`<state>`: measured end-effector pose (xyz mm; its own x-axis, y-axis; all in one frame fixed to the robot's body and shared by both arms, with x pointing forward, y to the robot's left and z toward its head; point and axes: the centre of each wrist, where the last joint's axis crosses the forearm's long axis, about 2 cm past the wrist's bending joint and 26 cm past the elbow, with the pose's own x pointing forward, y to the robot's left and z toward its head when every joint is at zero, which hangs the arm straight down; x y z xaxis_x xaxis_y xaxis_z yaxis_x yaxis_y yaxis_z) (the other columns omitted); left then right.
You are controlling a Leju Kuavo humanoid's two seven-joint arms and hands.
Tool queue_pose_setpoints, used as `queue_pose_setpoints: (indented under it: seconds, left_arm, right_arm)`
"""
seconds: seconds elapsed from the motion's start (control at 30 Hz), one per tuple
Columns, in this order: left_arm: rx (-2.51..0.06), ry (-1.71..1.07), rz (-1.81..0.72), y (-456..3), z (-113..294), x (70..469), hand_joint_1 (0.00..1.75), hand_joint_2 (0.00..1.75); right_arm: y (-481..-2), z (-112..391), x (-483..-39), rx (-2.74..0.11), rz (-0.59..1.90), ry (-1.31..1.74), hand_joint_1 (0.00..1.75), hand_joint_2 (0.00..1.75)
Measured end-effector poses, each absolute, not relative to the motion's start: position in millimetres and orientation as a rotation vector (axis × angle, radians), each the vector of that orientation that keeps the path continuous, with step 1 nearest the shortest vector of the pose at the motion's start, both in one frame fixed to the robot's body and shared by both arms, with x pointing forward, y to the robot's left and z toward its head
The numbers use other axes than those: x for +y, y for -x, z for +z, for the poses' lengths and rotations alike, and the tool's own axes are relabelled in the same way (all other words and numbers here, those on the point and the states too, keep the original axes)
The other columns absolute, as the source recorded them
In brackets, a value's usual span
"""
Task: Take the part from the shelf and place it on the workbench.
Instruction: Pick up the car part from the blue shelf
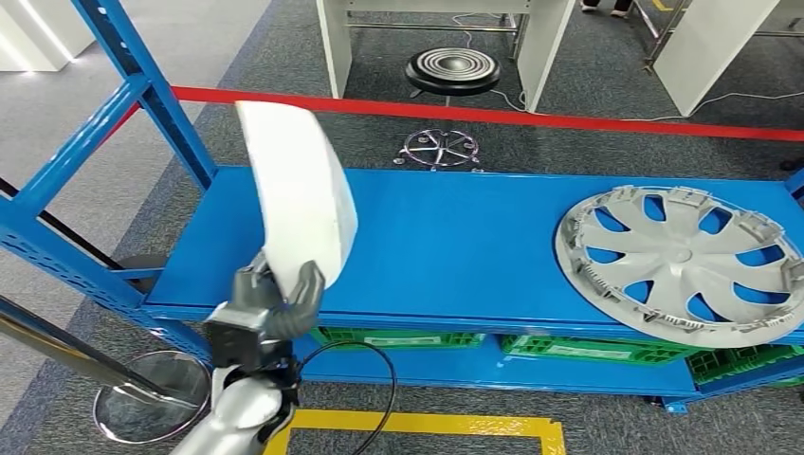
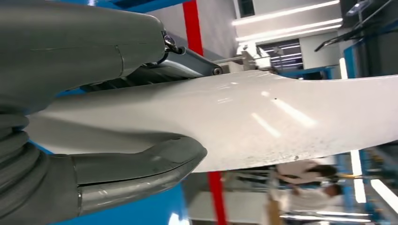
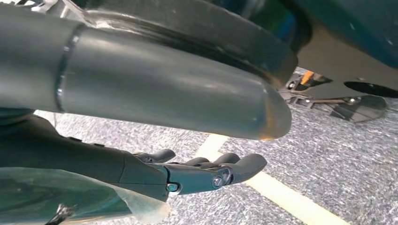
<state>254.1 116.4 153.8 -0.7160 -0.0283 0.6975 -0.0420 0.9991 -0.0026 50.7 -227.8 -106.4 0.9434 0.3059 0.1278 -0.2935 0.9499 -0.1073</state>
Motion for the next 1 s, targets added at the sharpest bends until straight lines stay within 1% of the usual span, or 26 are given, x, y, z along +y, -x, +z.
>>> queue_pose_setpoints:
  seconds: [0.13, 0.23, 0.43, 0.77, 1.0]
  left_arm:
    - [-2.375, 0.067, 0.115, -232, 162, 125, 1.75, 1.75]
    - [-2.383, 0.102, 0.125, -219, 165, 131, 1.75, 1.75]
    - [-2.42, 0.017, 0.115, -205, 168, 137, 1.75, 1.75]
    - [-2.417, 0.038, 0.127, -194, 168, 143, 1.75, 1.75]
    - [-2.418, 0.03, 0.114, -190, 167, 146, 1.75, 1.75]
  right_arm:
    - [-50, -106, -226, -0.16, 0.262, 0.106, 0.0, 0.0]
    - [-50, -106, -225, -0.173, 0.245, 0.105, 0.0, 0.0]
    - [-49, -106, -227, -0.201, 0.232, 0.147, 0.0, 0.0]
    - [-49, -105, -226, -0.26, 0.239, 0.256, 0.0, 0.0]
    - [-48, -106, -225, -0.263, 0.235, 0.172, 0.0, 0.0]
